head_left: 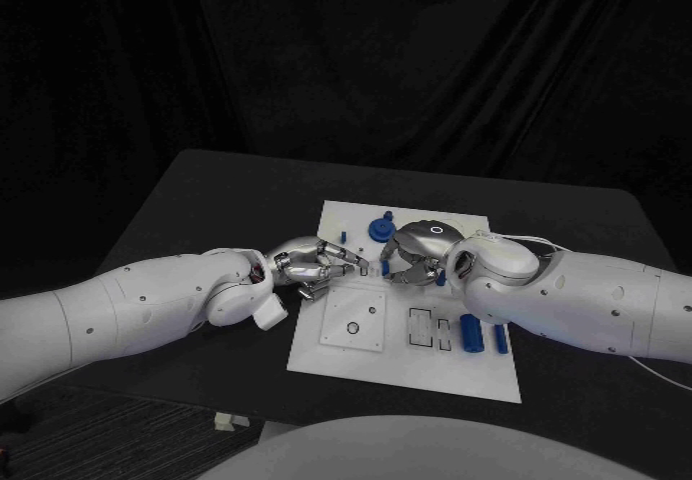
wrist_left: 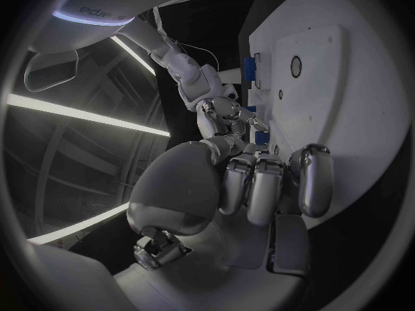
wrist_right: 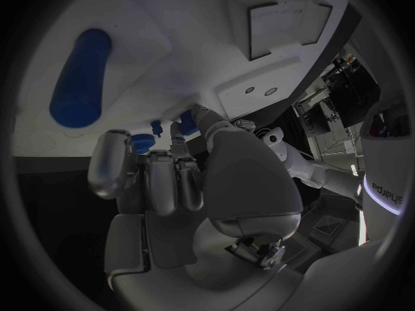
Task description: Assemble the parts on the task board
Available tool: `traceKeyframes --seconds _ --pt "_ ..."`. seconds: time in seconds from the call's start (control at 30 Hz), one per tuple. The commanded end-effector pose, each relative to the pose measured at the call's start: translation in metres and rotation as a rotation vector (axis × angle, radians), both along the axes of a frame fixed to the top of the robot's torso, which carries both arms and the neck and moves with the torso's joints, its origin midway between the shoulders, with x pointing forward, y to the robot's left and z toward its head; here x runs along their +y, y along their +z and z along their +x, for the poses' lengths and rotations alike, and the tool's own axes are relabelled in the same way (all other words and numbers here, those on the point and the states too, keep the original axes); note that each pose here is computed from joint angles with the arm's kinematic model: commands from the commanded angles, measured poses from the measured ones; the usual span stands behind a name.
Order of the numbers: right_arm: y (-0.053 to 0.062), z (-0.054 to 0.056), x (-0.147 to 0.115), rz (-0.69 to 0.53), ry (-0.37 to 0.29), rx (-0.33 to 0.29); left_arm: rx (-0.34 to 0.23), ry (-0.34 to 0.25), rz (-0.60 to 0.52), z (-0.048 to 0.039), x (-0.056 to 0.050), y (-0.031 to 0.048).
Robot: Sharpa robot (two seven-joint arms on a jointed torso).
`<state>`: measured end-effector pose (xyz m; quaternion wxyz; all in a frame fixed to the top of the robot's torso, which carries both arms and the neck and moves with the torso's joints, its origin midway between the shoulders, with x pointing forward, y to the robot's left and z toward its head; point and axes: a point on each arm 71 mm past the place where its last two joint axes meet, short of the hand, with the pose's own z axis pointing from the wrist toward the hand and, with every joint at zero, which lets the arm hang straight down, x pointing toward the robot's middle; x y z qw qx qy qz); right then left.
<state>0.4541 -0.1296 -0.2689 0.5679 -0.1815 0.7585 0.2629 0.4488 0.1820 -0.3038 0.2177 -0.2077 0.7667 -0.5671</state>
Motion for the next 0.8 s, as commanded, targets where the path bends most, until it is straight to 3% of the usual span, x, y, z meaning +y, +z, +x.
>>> traceKeyframes --seconds 0.03,0.27,0.4,0.67,0.8 --pt "-0.002 0.0 -0.001 -0.012 -0.013 0.001 0.002 -0.005 -0.012 -0.0006 -0.002 0.0004" --pt "0.002 -0.001 -0.005 0.027 -0.02 -0.033 0.002 -0.001 -0.009 -0.0007 0.0 0.0003" --pt "0.011 -0.002 -0.01 0.062 -0.024 -0.068 0.001 0.009 -0.002 -0.0009 0.002 0.0004" --pt "0.048 -0.004 -0.027 0.138 -0.033 -0.171 -0.019 0.042 0.007 -0.0019 0.01 0.0049" --pt "0.067 -0.007 -0.041 0.154 -0.047 -0.204 -0.052 0.056 0.028 -0.0003 0.014 0.0152"
